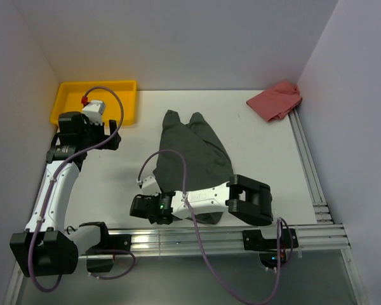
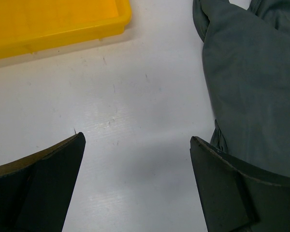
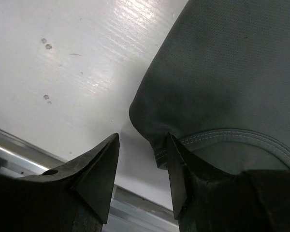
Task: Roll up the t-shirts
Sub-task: Flatten the tshirt
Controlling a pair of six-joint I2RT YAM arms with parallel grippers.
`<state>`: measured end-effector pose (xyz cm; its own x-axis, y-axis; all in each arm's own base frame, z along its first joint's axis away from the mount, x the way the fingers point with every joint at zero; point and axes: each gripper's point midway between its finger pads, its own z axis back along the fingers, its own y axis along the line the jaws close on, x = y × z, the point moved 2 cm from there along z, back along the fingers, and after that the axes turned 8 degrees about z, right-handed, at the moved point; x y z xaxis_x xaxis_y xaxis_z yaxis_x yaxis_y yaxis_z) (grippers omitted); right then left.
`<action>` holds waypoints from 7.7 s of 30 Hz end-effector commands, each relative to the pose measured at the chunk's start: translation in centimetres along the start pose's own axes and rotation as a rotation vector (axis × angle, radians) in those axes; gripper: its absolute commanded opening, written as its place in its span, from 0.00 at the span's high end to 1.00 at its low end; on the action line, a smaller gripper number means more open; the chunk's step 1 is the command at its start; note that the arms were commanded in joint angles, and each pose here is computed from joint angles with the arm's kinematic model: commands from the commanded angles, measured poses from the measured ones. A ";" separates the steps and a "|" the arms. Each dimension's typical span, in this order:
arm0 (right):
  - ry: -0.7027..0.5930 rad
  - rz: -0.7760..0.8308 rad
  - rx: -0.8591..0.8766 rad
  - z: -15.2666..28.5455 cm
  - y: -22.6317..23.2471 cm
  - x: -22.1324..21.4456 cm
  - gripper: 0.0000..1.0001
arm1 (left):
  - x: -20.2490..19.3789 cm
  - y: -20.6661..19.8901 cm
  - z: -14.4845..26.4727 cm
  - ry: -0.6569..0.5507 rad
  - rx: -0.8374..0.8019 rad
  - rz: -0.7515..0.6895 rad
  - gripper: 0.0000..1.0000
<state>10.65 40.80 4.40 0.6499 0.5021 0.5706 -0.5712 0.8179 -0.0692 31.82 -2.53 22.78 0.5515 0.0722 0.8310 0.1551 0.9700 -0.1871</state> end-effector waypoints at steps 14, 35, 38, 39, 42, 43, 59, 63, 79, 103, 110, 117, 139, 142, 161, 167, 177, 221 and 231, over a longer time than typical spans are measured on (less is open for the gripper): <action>0.035 0.032 -0.131 -1.1 -1.6 0.3 0.79 | 1.4 -0.9 0.1 -0.027 -0.048 -0.001 0.04; -0.172 -0.424 -0.387 12.3 -18.0 2.8 1.00 | 0.8 -3.0 -1.4 0.010 -0.192 -0.070 0.09; -0.183 -0.494 -0.428 13.6 -19.9 1.2 1.00 | 0.8 -4.9 -2.6 0.018 -0.238 -0.100 0.10; -0.202 -0.530 -0.426 14.6 -20.8 0.7 1.00 | 0.7 -5.3 -3.3 0.030 -0.250 -0.100 0.10; -0.251 -0.627 -0.426 16.7 -22.7 -0.2 1.00 | 0.3 -7.4 -4.9 0.059 -0.302 -0.105 0.11; -0.265 -0.659 -0.424 17.2 -23.2 -0.5 1.00 | 0.2 -8.4 -5.3 0.064 -0.326 -0.116 0.11; -0.396 -0.841 -0.438 22.3 -28.5 -2.2 1.00 | -2.9 -10.5 -18.9 0.226 -0.263 -0.100 0.19; -0.400 -0.856 -0.443 22.7 -29.3 -2.6 1.00 | -2.2 -10.9 -21.3 0.235 -0.274 -0.088 0.19; -0.407 -0.877 -0.465 23.1 -30.9 -3.6 1.00 | -1.3 -11.1 -27.2 0.246 -0.243 -0.033 0.20; -0.475 -0.870 -0.471 25.4 -32.3 -1.6 1.00 | 1.9 -11.6 -24.2 0.204 -0.270 -0.066 1.00; -0.613 -0.820 -0.469 30.6 -34.4 2.4 1.00 | 11.3 -11.1 -15.7 0.007 -0.238 -0.080 1.00; -0.778 -0.799 -0.486 37.3 -36.6 7.4 1.00 | 18.5 -9.2 -4.6 -0.214 -0.185 -0.117 1.00; -0.895 -0.707 -0.418 41.3 -36.5 11.0 1.00 | 20.3 -9.2 5.6 -0.261 -0.146 -0.179 1.00; -0.822 -0.669 -0.401 38.9 -35.7 11.5 1.00 | 18.5 -9.1 3.3 -0.163 -0.167 -0.185 1.00; -0.307 -0.845 -0.206 14.1 -33.4 -4.1 1.00 | -4.6 2.0 1.7 0.341 -0.099 -0.266 1.00; -0.294 -0.858 -0.189 13.8 -33.4 -3.4 1.00 | -7.4 3.7 2.8 0.395 -0.069 -0.292 1.00; -0.199 -0.842 -0.124 8.6 -34.8 -1.2 1.00 | -9.6 4.2 -2.8 0.528 -0.165 -0.122 1.00; -0.020 -0.919 -0.195 0.1 -33.2 -2.1 0.51 | -9.4 5.7 -7.5 0.519 -0.120 -0.027 1.00; -0.044 -0.957 -0.174 -1.1 -33.6 -1.8 0.51 | -9.1 5.8 -7.2 0.514 -0.107 -0.035 1.00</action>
<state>28.05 12.71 4.55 0.8112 -0.3697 0.4532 0.2620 0.9225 0.2835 32.80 0.74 9.14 0.8912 -0.1145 0.4390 0.2434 0.9372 -0.2497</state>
